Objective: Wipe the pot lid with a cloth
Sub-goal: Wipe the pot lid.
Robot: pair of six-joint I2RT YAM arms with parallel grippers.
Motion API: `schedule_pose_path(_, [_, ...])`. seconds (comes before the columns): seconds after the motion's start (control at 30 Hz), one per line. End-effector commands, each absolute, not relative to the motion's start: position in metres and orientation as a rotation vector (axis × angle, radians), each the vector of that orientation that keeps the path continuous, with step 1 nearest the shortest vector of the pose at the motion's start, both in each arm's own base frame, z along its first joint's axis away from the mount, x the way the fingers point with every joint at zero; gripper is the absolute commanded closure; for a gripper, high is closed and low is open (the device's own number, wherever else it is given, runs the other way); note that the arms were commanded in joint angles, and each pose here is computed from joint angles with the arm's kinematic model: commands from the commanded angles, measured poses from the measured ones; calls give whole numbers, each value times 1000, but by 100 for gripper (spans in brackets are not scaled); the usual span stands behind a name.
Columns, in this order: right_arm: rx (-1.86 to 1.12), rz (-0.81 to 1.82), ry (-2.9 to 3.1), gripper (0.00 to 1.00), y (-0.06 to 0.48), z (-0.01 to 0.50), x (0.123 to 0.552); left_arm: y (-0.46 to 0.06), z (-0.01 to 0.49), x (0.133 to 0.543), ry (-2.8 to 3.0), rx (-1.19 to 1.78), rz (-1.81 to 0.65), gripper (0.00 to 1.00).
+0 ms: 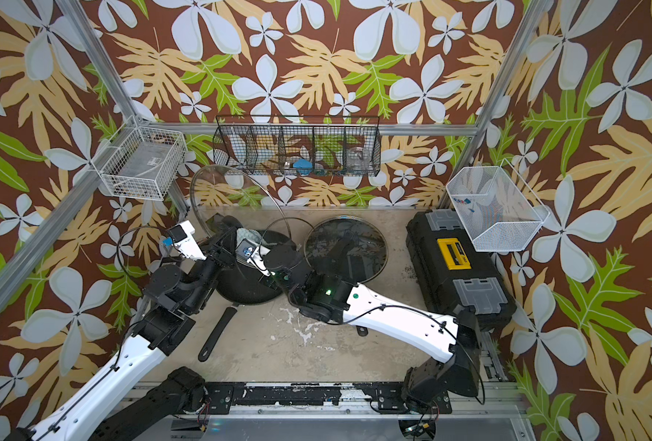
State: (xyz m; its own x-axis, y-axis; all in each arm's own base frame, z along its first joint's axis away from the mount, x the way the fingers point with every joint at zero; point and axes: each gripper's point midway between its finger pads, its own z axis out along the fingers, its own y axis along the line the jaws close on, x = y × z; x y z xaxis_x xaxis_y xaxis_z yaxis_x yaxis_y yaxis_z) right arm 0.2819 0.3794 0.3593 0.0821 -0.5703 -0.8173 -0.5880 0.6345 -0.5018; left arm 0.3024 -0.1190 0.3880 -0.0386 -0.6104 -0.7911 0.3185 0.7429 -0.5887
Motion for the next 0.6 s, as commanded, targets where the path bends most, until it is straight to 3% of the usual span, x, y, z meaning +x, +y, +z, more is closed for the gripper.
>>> schedule_pose_path(0.0, [-874, -71, 1591, 100, 356, 375, 298, -114, 433, 290, 1240, -312, -911, 100])
schedule_pose_path(0.57, [-1065, 55, 1591, 100, 409, 329, 261, -120, 442, 290, 1226, -365, -1046, 100])
